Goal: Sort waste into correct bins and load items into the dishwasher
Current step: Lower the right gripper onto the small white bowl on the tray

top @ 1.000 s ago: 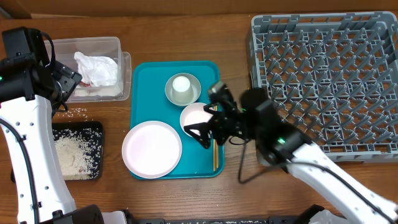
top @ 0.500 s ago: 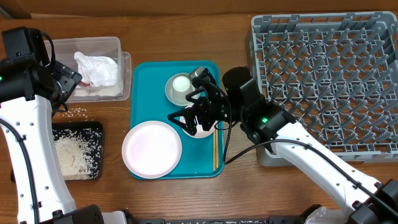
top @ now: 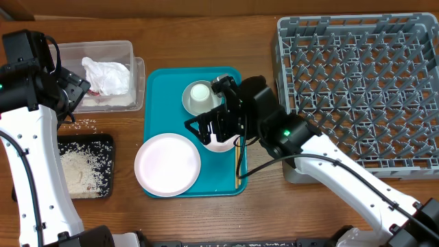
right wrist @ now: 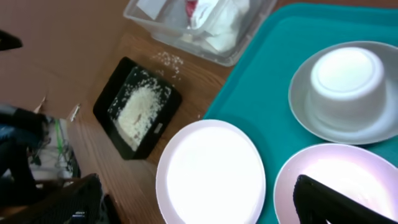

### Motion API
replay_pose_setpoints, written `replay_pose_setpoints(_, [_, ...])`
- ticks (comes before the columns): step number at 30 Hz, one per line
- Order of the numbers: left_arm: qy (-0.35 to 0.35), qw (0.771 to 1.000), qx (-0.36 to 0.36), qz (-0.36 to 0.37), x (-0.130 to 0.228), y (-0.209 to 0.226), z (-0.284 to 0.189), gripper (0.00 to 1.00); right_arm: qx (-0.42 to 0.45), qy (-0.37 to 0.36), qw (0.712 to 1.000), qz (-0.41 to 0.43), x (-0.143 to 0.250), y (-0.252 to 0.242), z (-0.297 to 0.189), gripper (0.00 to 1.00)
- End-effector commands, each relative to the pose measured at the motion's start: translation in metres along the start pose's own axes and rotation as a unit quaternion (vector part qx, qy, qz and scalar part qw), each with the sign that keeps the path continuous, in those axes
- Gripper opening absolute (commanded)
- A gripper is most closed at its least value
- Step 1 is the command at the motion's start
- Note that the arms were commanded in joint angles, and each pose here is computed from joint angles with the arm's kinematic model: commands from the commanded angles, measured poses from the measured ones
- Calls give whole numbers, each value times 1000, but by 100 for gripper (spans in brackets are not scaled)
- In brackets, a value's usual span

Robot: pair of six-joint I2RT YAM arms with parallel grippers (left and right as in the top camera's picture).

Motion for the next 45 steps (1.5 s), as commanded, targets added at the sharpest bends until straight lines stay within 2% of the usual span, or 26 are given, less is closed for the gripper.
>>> replay_pose_setpoints(1, [0,1000,-1,-8,-2,0,1,100,31,-3,999,17,-23,4,1,100])
replay_pose_setpoints(5, [0,1000,-1,-8,-2,0,1,100,78,80,992,63,-11,-5,12,100])
replay_pose_setpoints(9, [0,1000,-1,-8,-2,0,1,100,106,143,982,62,8,-9,43,100])
replay_pose_setpoints(15, [0,1000,-1,-8,-2,0,1,100,140,130,981,13,24,-5,82,100])
replay_pose_setpoints(17, [0,1000,-1,-8,-2,0,1,100,122,122,985,3,23,7,87,100])
replay_pose_setpoints(21, [0,1000,-1,-8,-2,0,1,100,60,151,987,6,34,32,91,100])
replay_pose_setpoints(24, [0,1000,-1,-8,-2,0,1,100,78,137,987,2,30,26,91,100])
replay_pose_setpoints(26, [0,1000,-1,-8,-2,0,1,100,125,113,986,-4,23,10,90,90])
replay_pose_setpoints(27, [0,1000,-1,-8,-2,0,1,100,151,102,983,-1,21,0,89,89])
replay_pose_setpoints(31, [0,1000,-1,-8,-2,0,1,100,263,49,961,66,17,-39,78,75])
replay_pose_setpoints(34, [0,1000,-1,-8,-2,0,1,100,276,48,958,61,18,-44,77,73])
replay_pose_setpoints(41, [0,1000,-1,-8,-2,0,1,100,302,40,949,80,22,-59,84,59])
replay_pose_setpoints(45, [0,1000,-1,-8,-2,0,1,100,331,45,937,98,33,-79,97,56])
Point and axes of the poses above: each gripper's point midway between its finger pads, its own z axis out along the fingers, its own y axis along the line the jaws close on, x = y × z, the point moved 1 cm from there along -z, back along the fingers, and after that the axes turned 7 degrees about z, right-handed, at the moved point
